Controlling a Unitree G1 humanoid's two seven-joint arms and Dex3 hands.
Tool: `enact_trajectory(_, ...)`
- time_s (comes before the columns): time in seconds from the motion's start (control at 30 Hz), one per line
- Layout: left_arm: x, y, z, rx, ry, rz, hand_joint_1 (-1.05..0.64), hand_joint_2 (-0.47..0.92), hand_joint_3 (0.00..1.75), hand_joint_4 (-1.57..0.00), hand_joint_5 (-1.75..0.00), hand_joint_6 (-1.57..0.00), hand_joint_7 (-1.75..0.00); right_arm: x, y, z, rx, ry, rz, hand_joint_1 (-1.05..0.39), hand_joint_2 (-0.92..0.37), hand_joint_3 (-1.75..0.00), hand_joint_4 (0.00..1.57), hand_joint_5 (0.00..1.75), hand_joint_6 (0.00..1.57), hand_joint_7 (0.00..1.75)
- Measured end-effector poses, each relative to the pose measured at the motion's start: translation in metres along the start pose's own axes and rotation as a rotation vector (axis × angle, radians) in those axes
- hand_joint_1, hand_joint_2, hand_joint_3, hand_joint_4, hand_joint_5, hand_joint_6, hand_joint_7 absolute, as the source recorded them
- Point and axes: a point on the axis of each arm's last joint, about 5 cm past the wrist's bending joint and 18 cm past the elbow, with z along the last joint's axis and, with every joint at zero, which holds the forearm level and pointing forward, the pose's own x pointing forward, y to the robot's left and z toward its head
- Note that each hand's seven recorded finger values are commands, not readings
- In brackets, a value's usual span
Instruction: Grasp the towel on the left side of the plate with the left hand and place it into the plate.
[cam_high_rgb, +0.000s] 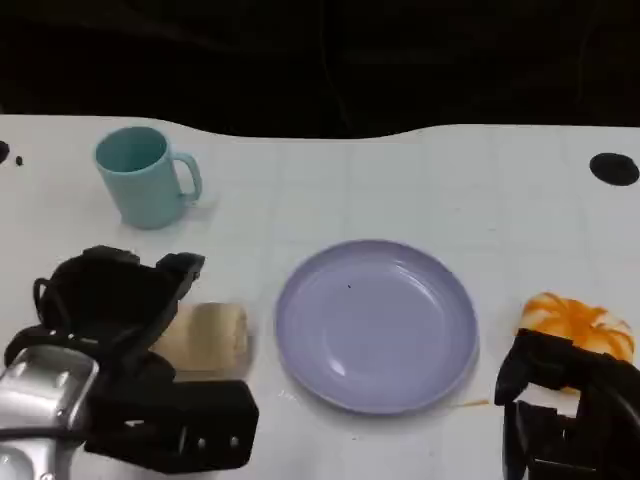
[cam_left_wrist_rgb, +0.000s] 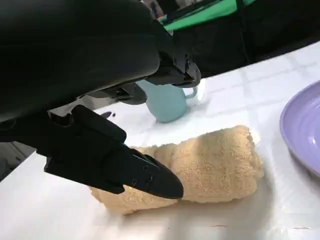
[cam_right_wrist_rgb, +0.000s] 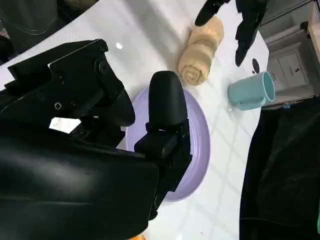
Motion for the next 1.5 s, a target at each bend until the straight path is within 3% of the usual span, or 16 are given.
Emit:
enact_trajectory(0.27, 0.029, -0.021, -0.003, -0.008, 0.04, -0.135, -0.54, 0.92, 0.03, -0.58, -0.1, -0.42, -0.03, -0.001, 0.0002, -0.001, -0.001, 0.002, -0.001, 0.05, -0.62, -1.4, 0.86, 1.75, 0.63, 1.75)
enact_trajectory(0.4, 0.034, -0.033, -0.005, -0.045, 0.035, -0.159, -0.41, 0.92, 0.13, -0.83, -0.19, -0.59, -0.07, -0.001, 0.0003, -0.001, -0.001, 0.002, -0.001, 0.05, -0.61, -1.4, 0.85, 1.75, 0.62, 1.75)
enact_trajectory(0.43, 0.035, -0.034, -0.006, -0.053, 0.03, -0.158, -0.39, 0.92, 0.14, -0.87, -0.26, -0.64, -0.06, -0.001, 0.0003, 0.0, -0.001, 0.002, -0.002, 0.05, -0.61, -1.39, 0.85, 1.75, 0.62, 1.75)
enact_trajectory(0.53, 0.037, -0.04, -0.008, -0.09, 0.012, -0.163, -0.32, 0.92, 0.18, -0.83, -0.86, -0.94, -0.07, -0.001, 0.0003, -0.001, -0.001, 0.002, -0.002, 0.04, -0.61, -1.39, 0.84, 1.75, 0.62, 1.75)
enact_trajectory(0.6, 0.039, -0.043, -0.01, -0.103, -0.005, -0.142, -0.31, 0.92, 0.2, -0.82, -1.03, -1.05, -0.09, -0.001, 0.0003, -0.001, -0.001, 0.002, -0.002, 0.04, -0.61, -1.39, 0.84, 1.75, 0.62, 1.75)
enact_trajectory(0.63, 0.039, -0.044, -0.01, -0.112, -0.014, -0.129, -0.29, 0.92, 0.15, -0.81, -1.24, -1.13, -0.11, -0.001, 0.0003, -0.001, -0.001, 0.002, -0.002, 0.03, -0.61, -1.39, 0.84, 1.75, 0.62, 1.75)
enact_trajectory(0.67, 0.039, -0.046, -0.011, -0.123, -0.023, -0.112, -0.29, 0.92, 0.13, -0.81, -1.33, -1.16, -0.12, -0.001, 0.0003, -0.001, -0.001, 0.003, -0.002, 0.03, -0.61, -1.39, 0.84, 1.75, 0.62, 1.75)
enact_trajectory(0.7, 0.039, -0.047, -0.012, -0.131, -0.035, -0.091, -0.27, 0.92, 0.14, -0.79, -1.54, -1.11, -0.38, -0.001, 0.0003, -0.001, -0.002, 0.003, -0.003, 0.03, -0.61, -1.39, 0.84, 1.75, 0.62, 1.75)
enact_trajectory(0.73, 0.038, -0.049, -0.012, -0.132, -0.047, -0.064, -0.26, 0.92, 0.19, -0.81, -1.66, -0.88, -1.01, -0.001, 0.0003, -0.001, -0.002, 0.003, -0.003, 0.03, -0.61, -1.39, 0.84, 1.75, 0.62, 1.75)
enact_trajectory(0.8, 0.037, -0.053, -0.013, -0.13, -0.068, 0.005, -0.26, 0.92, 0.26, -0.83, -1.72, -0.67, -1.52, -0.002, 0.0002, -0.001, -0.003, 0.001, -0.004, 0.03, -0.61, -1.39, 0.84, 1.75, 0.62, 1.75)
enact_trajectory(0.83, 0.036, -0.056, -0.014, -0.131, -0.073, 0.032, -0.27, 0.92, 0.3, -0.83, -1.74, -0.58, -1.64, -0.002, 0.0002, -0.001, -0.003, 0.001, -0.004, 0.03, -0.61, -1.39, 0.84, 1.75, 0.62, 1.75)
enact_trajectory(1.03, 0.032, -0.056, -0.013, -0.153, -0.076, 0.188, -0.25, 0.9, 0.36, -0.79, -1.75, -0.53, -1.74, -0.002, 0.0002, -0.001, -0.005, -0.001, -0.006, 0.03, -0.61, -1.39, 0.84, 1.75, 0.62, 1.75)
enact_trajectory(1.17, 0.032, -0.043, -0.01, -0.155, -0.068, 0.278, -0.26, 0.88, 0.46, -0.78, -1.75, -0.53, -1.75, -0.002, 0.0002, -0.001, -0.005, -0.001, -0.006, 0.04, -0.62, -1.38, 0.84, 1.75, 0.62, 1.75)
enact_trajectory(1.3, 0.033, -0.028, 0.0, -0.164, -0.098, 0.37, -0.26, 0.72, 0.69, -0.81, -1.75, -0.55, -1.75, -0.002, 0.0002, -0.001, -0.005, -0.001, -0.007, 0.04, -0.62, -1.38, 0.84, 1.75, 0.62, 1.75)
enact_trajectory(1.5, 0.033, -0.013, 0.02, -0.208, -0.172, 0.409, -0.28, 0.66, 0.78, -0.83, -1.75, -0.57, -1.75, -0.002, 0.0001, -0.001, -0.01, -0.001, -0.01, 0.04, -0.61, -1.38, 0.83, 1.75, 0.61, 1.75)
